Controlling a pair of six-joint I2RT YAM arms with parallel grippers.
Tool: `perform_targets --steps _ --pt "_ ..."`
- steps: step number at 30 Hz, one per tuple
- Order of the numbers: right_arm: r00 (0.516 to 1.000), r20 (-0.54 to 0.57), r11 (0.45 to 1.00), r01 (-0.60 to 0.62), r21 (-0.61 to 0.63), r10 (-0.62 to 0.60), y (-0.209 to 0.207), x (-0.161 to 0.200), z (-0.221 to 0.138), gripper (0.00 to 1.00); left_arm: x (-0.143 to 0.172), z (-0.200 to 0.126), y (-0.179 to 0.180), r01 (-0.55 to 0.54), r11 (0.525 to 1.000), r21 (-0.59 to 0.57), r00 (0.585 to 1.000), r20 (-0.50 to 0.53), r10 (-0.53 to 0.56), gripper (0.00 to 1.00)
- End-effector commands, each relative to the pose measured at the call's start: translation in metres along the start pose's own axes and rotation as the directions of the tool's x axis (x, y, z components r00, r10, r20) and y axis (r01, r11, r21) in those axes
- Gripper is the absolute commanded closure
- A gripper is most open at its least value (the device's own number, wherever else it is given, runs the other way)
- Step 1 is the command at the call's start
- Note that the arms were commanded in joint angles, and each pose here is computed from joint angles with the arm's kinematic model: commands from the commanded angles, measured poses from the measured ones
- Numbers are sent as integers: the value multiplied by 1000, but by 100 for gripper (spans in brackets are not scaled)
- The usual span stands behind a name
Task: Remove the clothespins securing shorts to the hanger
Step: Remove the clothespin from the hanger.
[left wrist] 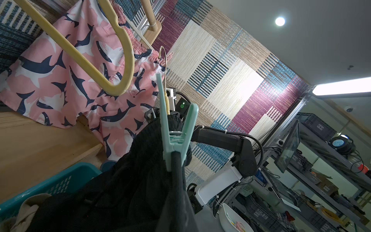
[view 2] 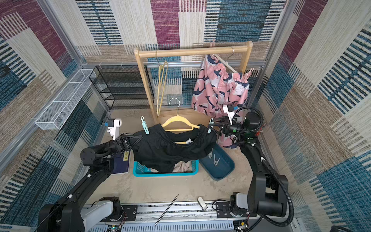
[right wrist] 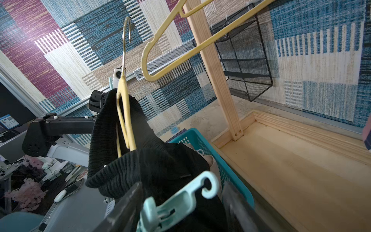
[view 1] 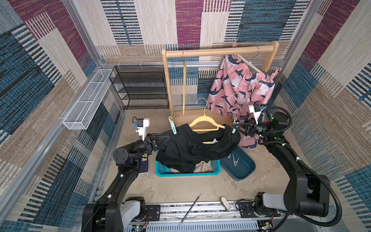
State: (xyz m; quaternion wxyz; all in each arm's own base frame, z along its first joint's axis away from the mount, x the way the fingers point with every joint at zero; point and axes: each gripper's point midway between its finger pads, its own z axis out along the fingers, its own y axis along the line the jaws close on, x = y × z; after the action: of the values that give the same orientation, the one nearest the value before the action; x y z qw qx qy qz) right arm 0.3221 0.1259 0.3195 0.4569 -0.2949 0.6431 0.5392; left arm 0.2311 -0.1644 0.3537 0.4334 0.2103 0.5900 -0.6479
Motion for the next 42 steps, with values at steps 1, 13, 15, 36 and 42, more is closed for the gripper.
perform_targets --steps 1,13,15,36,42 --pt "999 -16 998 42 -51 -43 10 -4 2 36 -6 0 -9 -63 998 17 998 23 63 100" --pt "998 -11 998 55 -43 -55 11 -10 5 68 -5 1 -9 -60 998 20 998 21 60 100" --pt "999 -9 998 51 -38 -51 11 -10 5 73 -5 1 -9 -61 998 20 998 22 61 100" --pt "992 104 986 -79 147 64 -4 -34 5 100 -4 2 -8 -57 998 22 998 17 57 100" --pt "987 151 969 -82 234 47 3 -63 -1 100 -3 2 -10 -59 998 26 998 11 58 100"
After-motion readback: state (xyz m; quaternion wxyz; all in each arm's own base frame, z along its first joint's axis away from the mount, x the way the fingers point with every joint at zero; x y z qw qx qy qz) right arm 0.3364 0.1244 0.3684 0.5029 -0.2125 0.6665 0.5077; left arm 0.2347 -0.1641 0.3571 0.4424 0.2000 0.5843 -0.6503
